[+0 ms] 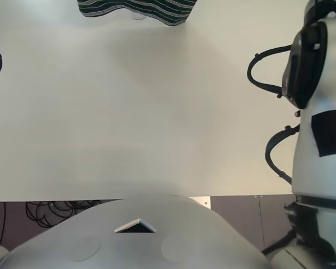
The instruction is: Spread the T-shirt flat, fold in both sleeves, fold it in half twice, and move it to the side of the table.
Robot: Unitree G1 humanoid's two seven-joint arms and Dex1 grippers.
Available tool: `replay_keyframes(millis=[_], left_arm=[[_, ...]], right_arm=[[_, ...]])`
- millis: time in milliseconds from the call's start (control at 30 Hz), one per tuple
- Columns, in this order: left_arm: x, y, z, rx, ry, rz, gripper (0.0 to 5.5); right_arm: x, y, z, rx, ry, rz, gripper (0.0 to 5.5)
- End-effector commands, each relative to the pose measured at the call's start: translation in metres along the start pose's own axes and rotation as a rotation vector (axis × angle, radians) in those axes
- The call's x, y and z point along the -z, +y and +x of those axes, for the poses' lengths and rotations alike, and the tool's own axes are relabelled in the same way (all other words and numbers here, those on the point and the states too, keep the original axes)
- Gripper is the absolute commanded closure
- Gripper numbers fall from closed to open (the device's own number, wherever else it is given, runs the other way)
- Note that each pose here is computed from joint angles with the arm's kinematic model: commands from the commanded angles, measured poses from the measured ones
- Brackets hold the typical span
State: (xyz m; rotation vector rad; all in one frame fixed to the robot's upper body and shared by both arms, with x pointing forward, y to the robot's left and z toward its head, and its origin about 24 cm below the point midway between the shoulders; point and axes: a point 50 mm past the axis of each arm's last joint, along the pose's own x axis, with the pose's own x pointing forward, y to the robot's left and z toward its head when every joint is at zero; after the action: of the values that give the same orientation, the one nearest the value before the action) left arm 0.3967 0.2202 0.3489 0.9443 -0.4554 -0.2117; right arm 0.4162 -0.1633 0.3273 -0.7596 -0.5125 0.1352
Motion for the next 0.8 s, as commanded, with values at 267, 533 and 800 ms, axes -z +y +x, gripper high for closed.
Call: replay_keyframes(millis=[267,533,800], left_arm=[[0.033,-0.03,-0.022,0.199,-0.009,-0.063,5.5],[0.05,-0.045,-0.053,0.409,-0.183,-0.327,5.5],[0.04,-0.132,-0.16,1.089,-0.388,-0.566,5.5]], right_arm=[[0.001,0.004,-0.011,-0.151,-0.128,0.002,5.49],[0.023,0.02,-0.05,-0.404,-0.264,0.207,5.49],[0.065,0.039,-0.175,-0.956,-0.18,0.578,5.49]])
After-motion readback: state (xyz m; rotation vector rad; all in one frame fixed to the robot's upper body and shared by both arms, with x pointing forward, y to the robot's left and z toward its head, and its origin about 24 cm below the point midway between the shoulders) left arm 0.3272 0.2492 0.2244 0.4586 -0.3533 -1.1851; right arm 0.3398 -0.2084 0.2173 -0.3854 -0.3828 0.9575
